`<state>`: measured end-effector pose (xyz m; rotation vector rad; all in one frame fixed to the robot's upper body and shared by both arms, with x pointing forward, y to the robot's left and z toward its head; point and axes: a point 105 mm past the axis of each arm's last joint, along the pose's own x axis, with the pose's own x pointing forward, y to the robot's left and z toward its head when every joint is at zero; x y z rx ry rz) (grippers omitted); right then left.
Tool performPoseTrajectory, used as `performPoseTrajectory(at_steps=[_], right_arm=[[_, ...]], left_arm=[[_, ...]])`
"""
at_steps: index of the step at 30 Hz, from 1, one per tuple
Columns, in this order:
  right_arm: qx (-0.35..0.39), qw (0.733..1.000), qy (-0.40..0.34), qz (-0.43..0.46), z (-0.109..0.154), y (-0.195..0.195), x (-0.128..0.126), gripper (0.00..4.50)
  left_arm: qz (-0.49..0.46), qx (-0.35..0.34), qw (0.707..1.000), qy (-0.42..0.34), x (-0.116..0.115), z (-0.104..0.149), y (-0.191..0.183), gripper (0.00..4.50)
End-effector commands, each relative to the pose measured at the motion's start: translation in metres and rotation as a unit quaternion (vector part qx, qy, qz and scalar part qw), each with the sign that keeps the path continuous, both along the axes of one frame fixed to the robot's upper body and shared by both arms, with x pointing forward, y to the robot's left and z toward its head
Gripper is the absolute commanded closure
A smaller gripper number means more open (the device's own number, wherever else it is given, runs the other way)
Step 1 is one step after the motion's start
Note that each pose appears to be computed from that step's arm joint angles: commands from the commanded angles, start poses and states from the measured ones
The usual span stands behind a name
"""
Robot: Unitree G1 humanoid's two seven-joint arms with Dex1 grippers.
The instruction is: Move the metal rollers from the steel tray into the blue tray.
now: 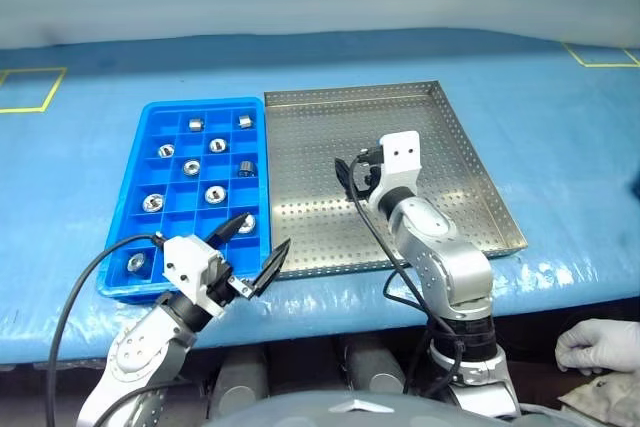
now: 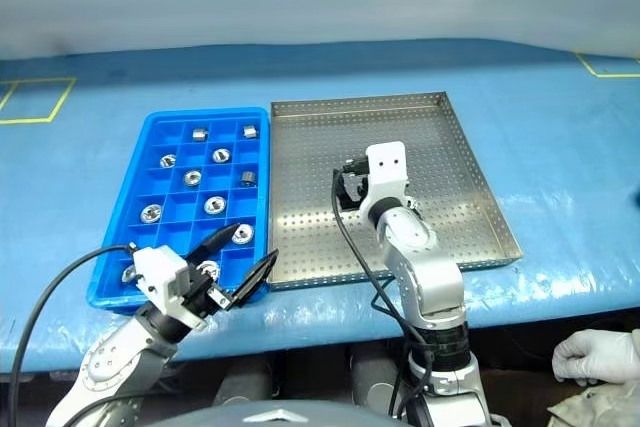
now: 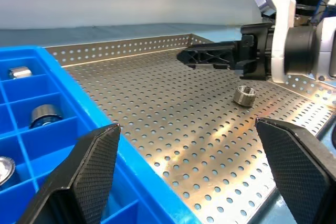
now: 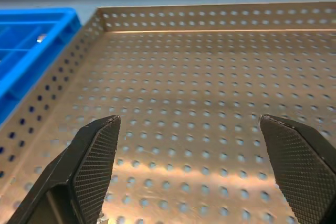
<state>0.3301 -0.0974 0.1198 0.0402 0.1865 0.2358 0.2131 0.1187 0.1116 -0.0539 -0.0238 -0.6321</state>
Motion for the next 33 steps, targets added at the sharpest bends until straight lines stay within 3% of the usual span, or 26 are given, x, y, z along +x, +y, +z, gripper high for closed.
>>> performPoseTrajectory(at_steps=[1, 7, 12, 16, 24, 33], right_arm=[[-0.006, 0.999, -0.020, -0.025, 0.009, -0.014, -0.007, 0.04], [0.001, 0.998, -0.050, -0.023, 0.017, -0.020, -0.025, 0.04], [0.003, 0.998, -0.053, -0.028, 0.014, -0.028, -0.038, 0.04], [0.010, 0.998, -0.054, -0.043, 0.014, -0.032, -0.044, 0.04], [0.021, 0.997, -0.055, -0.051, 0.012, -0.035, -0.058, 0.04], [0.021, 0.997, -0.061, -0.032, 0.014, -0.032, -0.064, 0.04]], left_arm=[[0.005, 0.003, 1.000, -0.017, 0.010, 0.007, -0.002, 0.00], [-0.024, 0.008, 0.999, -0.046, 0.035, 0.022, -0.008, 0.00], [-0.125, -0.013, 0.990, -0.064, 0.051, 0.045, -0.023, 0.00], [-0.145, -0.004, 0.987, -0.065, 0.079, 0.051, -0.031, 0.00], [-0.193, 0.044, 0.980, -0.011, 0.107, 0.022, -0.062, 0.00], [-0.134, 0.104, 0.985, 0.023, 0.140, -0.009, -0.064, 0.00]])
